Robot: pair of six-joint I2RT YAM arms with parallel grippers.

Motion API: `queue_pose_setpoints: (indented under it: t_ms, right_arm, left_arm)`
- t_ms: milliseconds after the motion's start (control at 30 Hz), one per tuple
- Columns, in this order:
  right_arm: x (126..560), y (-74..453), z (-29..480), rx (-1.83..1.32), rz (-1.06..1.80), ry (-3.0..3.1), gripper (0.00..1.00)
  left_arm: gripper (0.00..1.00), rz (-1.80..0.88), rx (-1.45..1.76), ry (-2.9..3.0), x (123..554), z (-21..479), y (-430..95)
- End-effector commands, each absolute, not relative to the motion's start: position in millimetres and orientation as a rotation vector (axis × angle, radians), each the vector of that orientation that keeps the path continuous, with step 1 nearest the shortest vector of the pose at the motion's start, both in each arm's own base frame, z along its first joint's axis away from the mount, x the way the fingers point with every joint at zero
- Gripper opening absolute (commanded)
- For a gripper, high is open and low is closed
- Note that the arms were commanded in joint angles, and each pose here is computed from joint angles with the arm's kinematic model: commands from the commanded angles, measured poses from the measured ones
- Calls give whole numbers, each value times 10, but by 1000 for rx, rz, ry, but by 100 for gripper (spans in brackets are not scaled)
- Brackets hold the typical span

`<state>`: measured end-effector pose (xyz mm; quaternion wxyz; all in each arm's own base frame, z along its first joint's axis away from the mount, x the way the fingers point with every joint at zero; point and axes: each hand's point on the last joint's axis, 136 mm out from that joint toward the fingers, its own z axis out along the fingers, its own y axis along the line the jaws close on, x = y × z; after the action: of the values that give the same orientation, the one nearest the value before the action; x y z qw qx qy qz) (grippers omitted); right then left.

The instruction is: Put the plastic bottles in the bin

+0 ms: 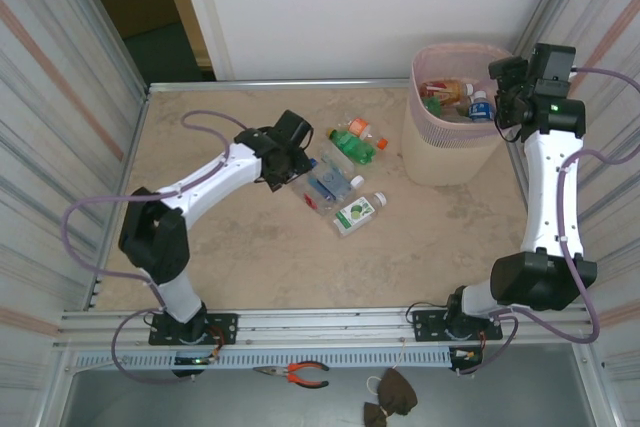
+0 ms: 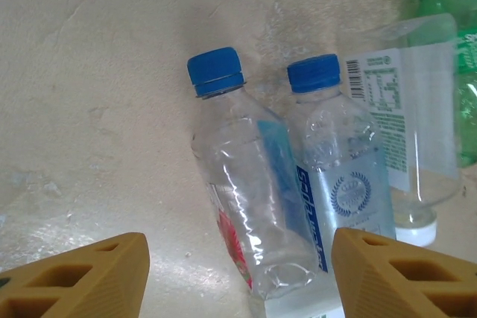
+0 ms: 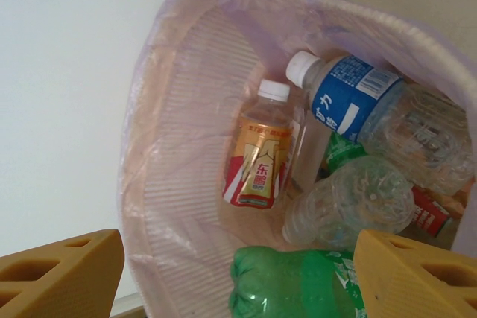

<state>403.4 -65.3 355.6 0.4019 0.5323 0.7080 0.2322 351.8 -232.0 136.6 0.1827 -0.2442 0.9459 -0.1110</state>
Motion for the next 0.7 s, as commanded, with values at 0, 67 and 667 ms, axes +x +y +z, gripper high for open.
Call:
queue_pose_setpoints:
  t_ms: [0,67,667]
  right_arm:
    - [3935,-708,3721,1299,573,1753,80]
    - [3903,-726,3737,1299,569,1745,79]
    - [3768,-875,3724,1326,566,1717,78]
  left_arm:
    - [68,-262,-801,2684,3554,1321,-2292]
    - [68,-260,-826,2695,3609,1248,-2317]
    - [69,-252,-988,2807,3833,634,-2402]
